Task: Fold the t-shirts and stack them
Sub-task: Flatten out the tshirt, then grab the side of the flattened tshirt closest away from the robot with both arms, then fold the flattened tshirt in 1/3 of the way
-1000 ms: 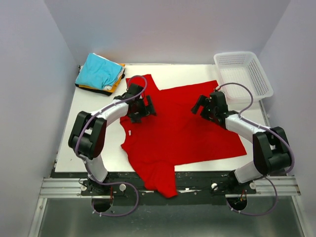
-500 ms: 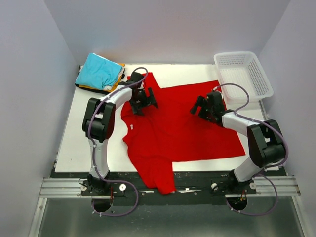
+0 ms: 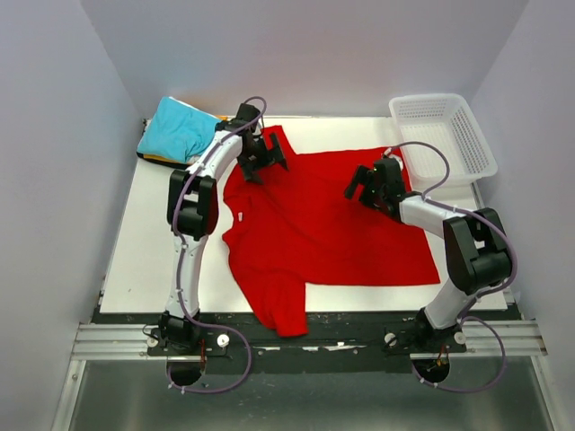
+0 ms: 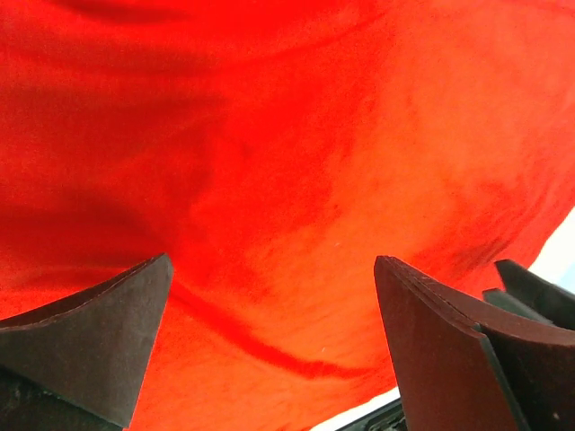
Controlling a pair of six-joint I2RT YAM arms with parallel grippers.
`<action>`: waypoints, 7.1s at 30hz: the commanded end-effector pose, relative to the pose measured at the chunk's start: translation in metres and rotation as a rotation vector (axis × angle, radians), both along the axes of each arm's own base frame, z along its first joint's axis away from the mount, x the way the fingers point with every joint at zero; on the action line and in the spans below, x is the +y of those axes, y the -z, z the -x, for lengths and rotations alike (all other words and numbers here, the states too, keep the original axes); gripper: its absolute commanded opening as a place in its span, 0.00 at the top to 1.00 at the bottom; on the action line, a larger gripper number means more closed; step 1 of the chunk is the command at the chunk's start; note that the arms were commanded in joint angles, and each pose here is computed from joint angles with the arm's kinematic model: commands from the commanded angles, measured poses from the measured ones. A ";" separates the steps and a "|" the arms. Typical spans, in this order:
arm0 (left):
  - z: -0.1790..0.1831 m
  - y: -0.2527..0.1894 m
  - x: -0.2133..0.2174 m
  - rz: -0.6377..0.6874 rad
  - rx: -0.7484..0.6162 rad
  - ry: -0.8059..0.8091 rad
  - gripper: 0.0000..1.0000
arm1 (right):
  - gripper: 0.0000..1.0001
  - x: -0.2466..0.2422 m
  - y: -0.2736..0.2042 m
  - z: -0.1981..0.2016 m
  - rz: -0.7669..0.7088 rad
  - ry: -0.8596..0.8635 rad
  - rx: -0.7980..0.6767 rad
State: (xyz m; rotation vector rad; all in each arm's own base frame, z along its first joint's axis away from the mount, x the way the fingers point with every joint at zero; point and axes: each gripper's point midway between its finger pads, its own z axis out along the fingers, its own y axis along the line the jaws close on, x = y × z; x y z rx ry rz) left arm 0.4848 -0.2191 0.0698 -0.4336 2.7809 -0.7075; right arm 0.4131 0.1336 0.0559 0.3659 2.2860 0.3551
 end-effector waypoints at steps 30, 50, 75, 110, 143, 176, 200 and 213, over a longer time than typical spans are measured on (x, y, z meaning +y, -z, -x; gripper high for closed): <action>0.212 -0.028 0.034 0.115 -0.264 -0.042 0.01 | 0.00 0.231 -0.031 0.093 -0.334 -0.794 -0.046; 0.192 0.046 0.076 -0.236 0.051 -0.132 0.01 | 0.00 0.176 0.046 -0.008 0.005 -0.392 0.019; 0.107 -0.028 0.053 -0.192 -0.138 -0.039 0.01 | 0.00 0.160 -0.031 -0.054 -0.100 -0.396 -0.122; 0.261 0.012 0.059 -0.185 -0.146 -0.051 0.01 | 0.00 0.063 -0.073 0.019 -0.027 -0.083 -0.218; 0.345 0.052 0.085 -0.307 0.107 -0.132 0.93 | 0.00 0.021 -0.076 0.023 0.082 0.097 -0.239; 0.311 0.036 0.059 -0.142 -0.204 0.015 1.00 | 0.08 -0.118 0.024 0.238 0.162 0.768 0.282; 0.306 0.026 0.057 -0.167 -0.172 0.000 1.00 | 0.88 -0.114 0.030 0.197 0.083 0.744 0.074; 0.369 0.013 0.070 -0.097 -0.005 -0.020 1.00 | 0.99 -0.098 -0.024 0.202 0.092 0.528 0.088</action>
